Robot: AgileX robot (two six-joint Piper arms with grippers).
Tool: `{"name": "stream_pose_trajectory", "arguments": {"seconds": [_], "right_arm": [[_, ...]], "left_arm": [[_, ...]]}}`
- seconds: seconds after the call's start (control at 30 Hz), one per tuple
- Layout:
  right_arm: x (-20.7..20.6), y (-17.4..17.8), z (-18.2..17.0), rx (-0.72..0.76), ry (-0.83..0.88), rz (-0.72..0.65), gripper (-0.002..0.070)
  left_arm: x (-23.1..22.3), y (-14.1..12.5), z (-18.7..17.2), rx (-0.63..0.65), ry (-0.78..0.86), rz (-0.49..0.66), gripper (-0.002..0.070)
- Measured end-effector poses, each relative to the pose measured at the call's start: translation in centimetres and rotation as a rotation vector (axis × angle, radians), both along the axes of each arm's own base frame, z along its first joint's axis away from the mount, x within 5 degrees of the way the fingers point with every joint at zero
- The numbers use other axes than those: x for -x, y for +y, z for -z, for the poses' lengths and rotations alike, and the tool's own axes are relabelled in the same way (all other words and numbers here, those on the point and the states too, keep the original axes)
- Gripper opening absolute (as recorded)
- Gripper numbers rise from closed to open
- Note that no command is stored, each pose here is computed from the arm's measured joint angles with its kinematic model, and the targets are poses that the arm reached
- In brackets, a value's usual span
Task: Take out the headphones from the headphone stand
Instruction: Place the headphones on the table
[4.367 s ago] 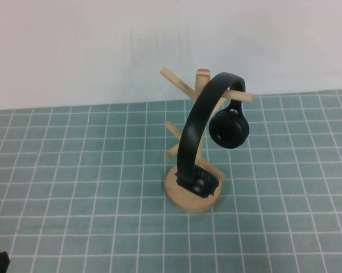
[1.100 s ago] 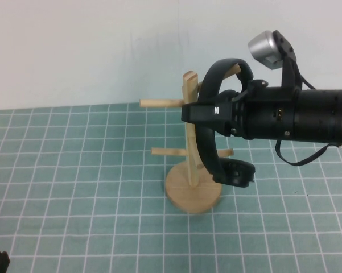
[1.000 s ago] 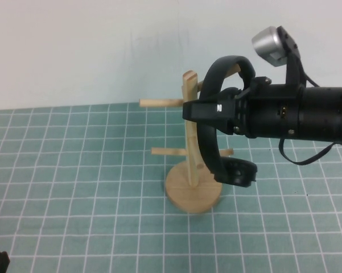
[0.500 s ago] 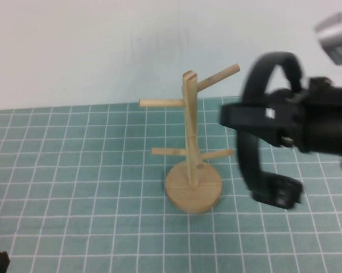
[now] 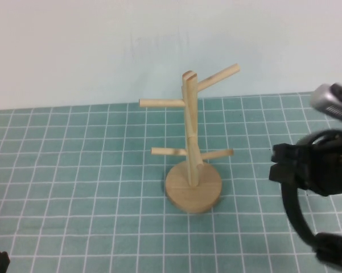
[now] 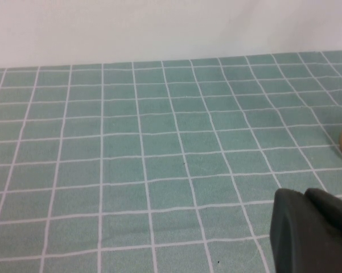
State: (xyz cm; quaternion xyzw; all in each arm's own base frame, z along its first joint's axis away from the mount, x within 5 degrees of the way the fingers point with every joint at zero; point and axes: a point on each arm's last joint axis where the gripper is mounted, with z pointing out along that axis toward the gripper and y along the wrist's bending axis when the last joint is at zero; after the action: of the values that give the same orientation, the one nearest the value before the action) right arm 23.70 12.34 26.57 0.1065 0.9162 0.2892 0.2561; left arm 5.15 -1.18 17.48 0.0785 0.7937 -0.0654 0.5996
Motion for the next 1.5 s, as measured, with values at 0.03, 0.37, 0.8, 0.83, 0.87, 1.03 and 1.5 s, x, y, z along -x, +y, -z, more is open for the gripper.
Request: {"name": "stream_pose_trajectory", "arguments": {"seconds": [0.03,0.37,0.8,0.83,0.87,1.03,1.5], "right_arm": [[-0.9,-0.1,0.9,-0.033,0.046,0.050,-0.0005],[-6.2,-2.5,7.8,-0.167,0.238,0.377,-0.0005],[-8.4,-2.3,12.0,-0.112,0.279,0.393,0.0258],[-8.4,-2.3,12.0,-0.096,0.269,0.375,0.0294],[-8.4,-2.3,12.1,-0.075,0.255,0.348,0.0320],[-7.8,-2.2,12.1,0.092,0.177,0.083,0.0330],[-7.5,-6.2,0.2,0.791,0.110,-0.272,-0.0006]], "left_arm": [[0.0,0.0,0.0,0.000,0.000,0.000,-0.0006],[0.0,0.0,0.0,0.000,0.000,0.000,-0.0006],[0.0,0.0,0.0,0.000,0.000,0.000,-0.0006],[0.0,0.0,0.0,0.000,0.000,0.000,-0.0006],[0.0,0.0,0.0,0.000,0.000,0.000,-0.0006],[0.0,0.0,0.0,0.000,0.000,0.000,-0.0006],[0.0,0.0,0.0,0.000,0.000,0.000,-0.0006]]}}
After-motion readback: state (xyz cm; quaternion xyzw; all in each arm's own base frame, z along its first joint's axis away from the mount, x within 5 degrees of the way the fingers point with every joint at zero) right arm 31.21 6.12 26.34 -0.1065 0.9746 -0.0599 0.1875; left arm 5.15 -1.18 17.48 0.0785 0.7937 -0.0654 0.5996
